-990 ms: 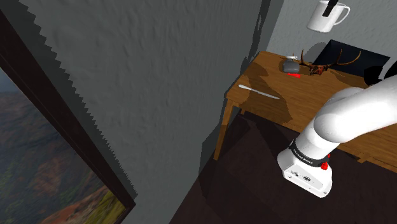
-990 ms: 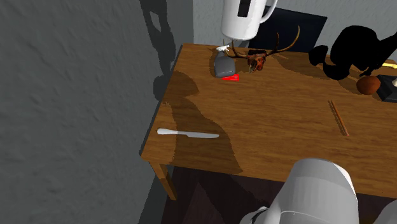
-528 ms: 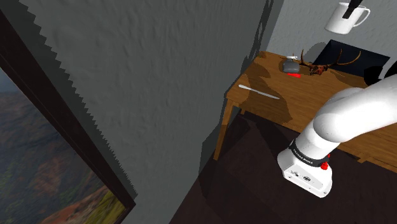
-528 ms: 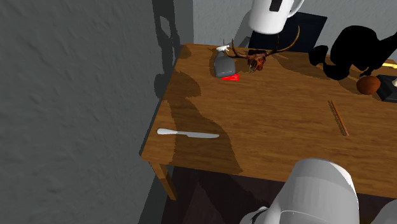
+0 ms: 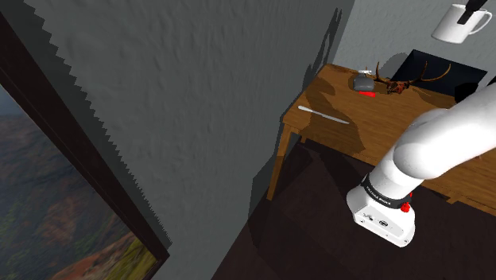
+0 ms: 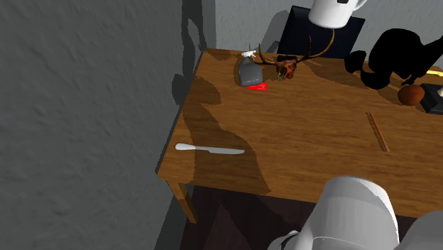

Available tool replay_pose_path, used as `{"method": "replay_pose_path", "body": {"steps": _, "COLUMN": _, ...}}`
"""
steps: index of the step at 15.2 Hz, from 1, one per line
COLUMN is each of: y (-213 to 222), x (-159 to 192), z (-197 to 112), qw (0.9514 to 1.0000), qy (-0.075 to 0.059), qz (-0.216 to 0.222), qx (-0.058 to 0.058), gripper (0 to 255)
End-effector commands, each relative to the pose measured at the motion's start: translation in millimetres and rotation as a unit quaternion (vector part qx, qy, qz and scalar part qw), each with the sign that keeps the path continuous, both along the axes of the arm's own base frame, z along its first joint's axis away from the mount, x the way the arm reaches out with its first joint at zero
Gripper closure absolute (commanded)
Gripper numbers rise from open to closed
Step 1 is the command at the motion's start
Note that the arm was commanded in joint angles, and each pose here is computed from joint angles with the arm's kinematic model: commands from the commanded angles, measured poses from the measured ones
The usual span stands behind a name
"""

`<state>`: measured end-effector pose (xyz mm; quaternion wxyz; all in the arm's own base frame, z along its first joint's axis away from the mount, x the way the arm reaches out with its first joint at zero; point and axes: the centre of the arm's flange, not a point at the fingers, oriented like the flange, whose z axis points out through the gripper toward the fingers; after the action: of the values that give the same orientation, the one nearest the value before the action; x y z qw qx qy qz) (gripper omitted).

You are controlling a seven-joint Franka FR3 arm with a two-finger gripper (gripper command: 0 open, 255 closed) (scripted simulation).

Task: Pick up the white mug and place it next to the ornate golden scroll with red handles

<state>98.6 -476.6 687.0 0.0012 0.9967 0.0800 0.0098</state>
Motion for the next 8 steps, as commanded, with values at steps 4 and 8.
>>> {"method": "replay_pose_path", "body": {"steps": 4, "y": -49, "x": -46, "z": 0, "qw": 1.0, "qy": 0.001, "qz": 0.001, "qx": -0.001, "gripper": 255}}
{"method": "replay_pose_path", "body": {"steps": 8, "y": -87, "x": -82, "z": 0, "qw": 1.0, "qy": 0.001, "qz": 0.001, "qx": -0.001, "gripper": 255}}
